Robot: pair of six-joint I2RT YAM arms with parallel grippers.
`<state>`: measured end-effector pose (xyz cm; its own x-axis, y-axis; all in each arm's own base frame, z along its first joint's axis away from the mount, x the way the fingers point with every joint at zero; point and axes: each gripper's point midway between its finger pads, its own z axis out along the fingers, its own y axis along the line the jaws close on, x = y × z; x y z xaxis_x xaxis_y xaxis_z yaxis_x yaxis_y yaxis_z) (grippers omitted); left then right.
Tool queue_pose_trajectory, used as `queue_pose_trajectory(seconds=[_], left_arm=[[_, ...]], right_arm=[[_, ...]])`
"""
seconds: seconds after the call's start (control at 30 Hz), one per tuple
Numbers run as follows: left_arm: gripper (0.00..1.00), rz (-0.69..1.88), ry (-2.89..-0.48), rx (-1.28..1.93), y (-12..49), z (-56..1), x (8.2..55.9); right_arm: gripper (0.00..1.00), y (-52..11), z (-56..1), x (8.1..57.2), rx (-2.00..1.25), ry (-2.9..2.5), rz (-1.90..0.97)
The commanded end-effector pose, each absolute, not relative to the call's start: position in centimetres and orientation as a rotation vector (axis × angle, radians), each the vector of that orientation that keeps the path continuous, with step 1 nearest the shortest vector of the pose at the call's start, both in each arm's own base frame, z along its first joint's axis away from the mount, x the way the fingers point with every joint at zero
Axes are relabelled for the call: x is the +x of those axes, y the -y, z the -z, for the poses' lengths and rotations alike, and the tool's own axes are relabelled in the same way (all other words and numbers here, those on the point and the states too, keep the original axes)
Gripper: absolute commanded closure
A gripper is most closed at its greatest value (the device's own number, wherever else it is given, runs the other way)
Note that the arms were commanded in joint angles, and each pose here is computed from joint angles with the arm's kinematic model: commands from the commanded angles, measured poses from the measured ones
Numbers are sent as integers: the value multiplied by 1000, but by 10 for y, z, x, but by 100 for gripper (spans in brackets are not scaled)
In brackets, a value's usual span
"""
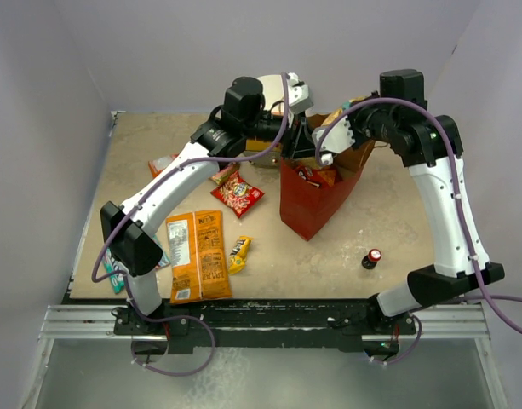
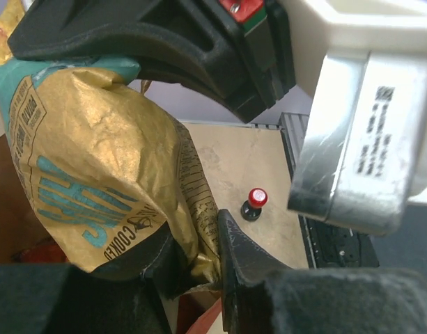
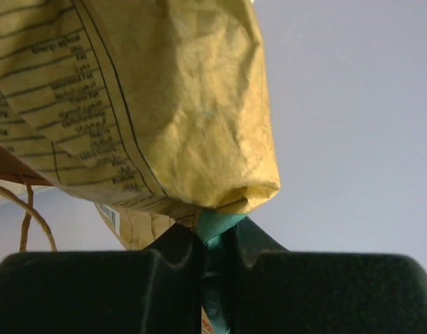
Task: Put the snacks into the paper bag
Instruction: Place the snack in the paper bag.
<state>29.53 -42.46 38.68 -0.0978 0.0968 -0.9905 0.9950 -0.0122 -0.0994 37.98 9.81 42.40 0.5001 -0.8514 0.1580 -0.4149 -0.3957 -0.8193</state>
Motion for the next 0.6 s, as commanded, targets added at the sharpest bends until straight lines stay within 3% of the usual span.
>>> queue_pose_trajectory(seconds=[0.0,0.27,0.57], left_arm=[[75,1335,-1308,1197,430,-412,283],[92,1468,-1324,1182,432,-415,270],[99,1503,-1368,1140,436,-403,275]], right_arm=[[100,-104,-453,392,-1930,-949,837],[100,-112,-443,398,-1948,-932,796],[100,-114,-422,408,-1976,-961,779]])
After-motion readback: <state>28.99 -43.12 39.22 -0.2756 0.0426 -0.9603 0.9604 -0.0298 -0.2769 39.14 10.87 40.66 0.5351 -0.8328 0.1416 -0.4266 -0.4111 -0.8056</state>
